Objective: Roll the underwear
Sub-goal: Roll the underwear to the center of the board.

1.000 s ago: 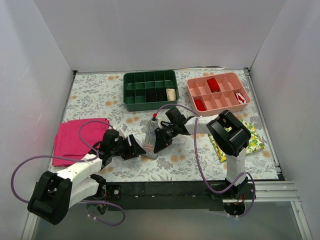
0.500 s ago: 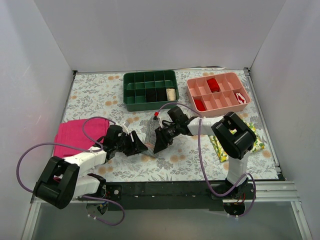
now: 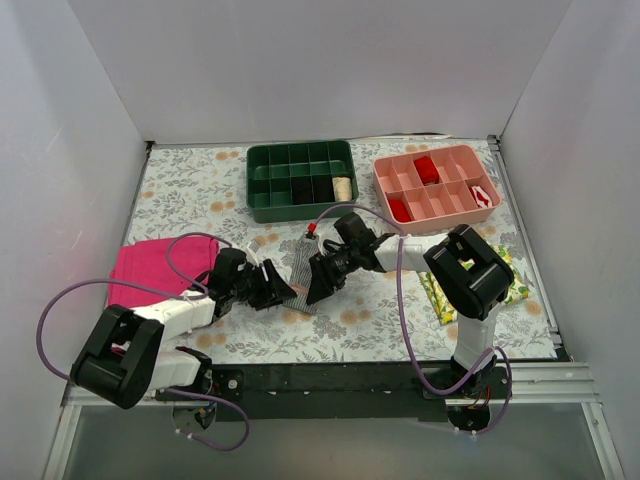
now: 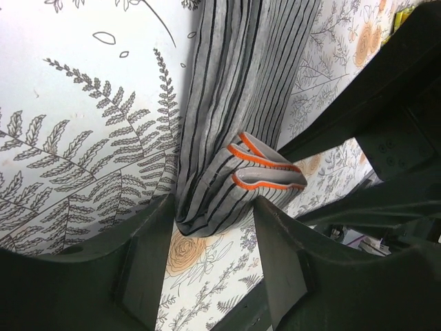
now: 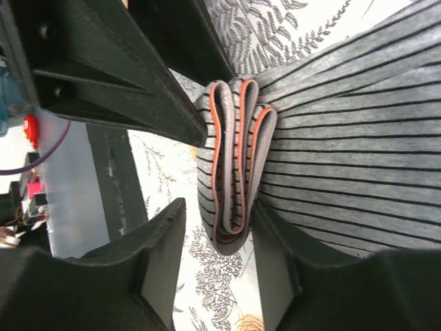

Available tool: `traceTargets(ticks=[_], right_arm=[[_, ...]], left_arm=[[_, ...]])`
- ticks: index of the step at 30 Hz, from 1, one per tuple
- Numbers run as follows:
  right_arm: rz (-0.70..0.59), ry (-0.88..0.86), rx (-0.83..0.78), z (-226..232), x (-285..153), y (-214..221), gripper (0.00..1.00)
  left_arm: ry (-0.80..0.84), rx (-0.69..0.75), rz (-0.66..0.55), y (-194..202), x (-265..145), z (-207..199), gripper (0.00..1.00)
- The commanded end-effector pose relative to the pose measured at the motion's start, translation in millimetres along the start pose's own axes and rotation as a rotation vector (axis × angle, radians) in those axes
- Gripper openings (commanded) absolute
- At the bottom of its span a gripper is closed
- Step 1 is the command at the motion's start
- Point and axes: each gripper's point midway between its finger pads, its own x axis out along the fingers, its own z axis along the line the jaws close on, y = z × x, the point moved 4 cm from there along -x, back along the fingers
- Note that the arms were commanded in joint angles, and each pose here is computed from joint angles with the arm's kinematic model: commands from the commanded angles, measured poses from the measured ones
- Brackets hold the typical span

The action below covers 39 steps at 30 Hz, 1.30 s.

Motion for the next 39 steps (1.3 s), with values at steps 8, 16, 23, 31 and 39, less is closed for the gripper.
traceTargets(ticks=[8, 16, 23, 31, 39], right_arm=[[0.0, 0.151, 0.038, -17, 7, -7, 0.22], [0.023, 0.225, 0.055, -29, 6, -5, 0.22], [0.037, 0.234, 0.054, -32, 7, -4, 0.22], [0.05, 0.231, 0.048, -33, 8, -4, 0.23], [0.046, 0.223, 0.025, -29, 5, -8, 0.28]], left_arm=[[-0.129, -0.024, 0.041, 13, 4, 28, 0.49], [-0.113, -0.005, 0.015, 10, -1, 23, 0.61], [-0.128, -0.022, 0.04, 15, 5, 30, 0.61], [-0.15, -0.033, 0.044, 15, 9, 35, 0.46], [-0.15, -0.032, 0.072, 13, 15, 34, 0.2]])
